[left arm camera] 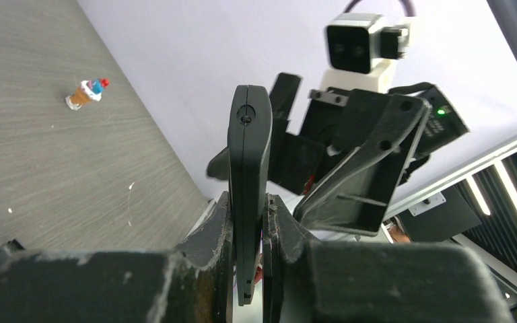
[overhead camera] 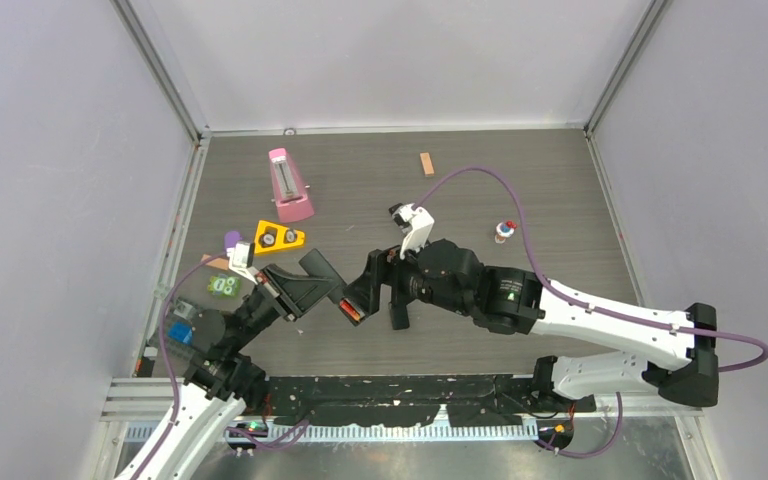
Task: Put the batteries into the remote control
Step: Load the battery into the remote control.
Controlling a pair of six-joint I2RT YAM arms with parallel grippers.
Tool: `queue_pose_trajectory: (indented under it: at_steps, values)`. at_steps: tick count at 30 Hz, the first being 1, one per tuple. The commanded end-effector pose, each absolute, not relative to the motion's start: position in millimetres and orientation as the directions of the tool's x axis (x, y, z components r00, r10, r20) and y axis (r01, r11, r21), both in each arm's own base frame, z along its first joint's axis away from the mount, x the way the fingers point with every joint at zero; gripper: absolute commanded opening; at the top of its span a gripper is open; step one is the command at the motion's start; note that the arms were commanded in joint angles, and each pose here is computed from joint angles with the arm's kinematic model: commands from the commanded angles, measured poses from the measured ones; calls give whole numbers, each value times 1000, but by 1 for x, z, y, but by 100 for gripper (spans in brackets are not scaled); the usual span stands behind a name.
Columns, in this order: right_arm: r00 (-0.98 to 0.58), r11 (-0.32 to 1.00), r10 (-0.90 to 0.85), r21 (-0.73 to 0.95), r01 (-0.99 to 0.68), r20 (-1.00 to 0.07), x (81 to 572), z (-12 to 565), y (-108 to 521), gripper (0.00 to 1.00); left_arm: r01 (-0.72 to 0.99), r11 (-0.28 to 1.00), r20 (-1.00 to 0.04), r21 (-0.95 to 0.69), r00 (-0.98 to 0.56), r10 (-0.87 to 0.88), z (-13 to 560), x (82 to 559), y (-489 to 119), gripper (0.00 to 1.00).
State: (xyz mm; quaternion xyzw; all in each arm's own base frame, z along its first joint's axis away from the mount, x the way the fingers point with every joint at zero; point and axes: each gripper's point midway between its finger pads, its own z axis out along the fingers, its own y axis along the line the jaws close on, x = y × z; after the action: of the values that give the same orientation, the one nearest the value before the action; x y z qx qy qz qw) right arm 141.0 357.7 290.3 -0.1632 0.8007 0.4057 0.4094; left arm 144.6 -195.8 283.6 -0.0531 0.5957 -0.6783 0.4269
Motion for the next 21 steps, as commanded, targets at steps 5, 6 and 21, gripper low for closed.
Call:
queue_pose_trajectory:
  at_steps: [5, 6, 21]
  values:
    - [-708, 407, 136, 691, -597, -693, 118, 310, 387, 89, 610, 41, -477, -791, -575, -665, 308, 137, -191, 0]
    - [-713, 396, 137, 698, -596, -687, 116, 312, 389, 89, 606, 43, -475, -794, -576, -666, 308, 137, -191, 0]
    - [-799, 356, 99, 770, -529, -594, 111, 288, 400, 59, 585, 53, -465, -809, -583, -667, 306, 140, -191, 0]
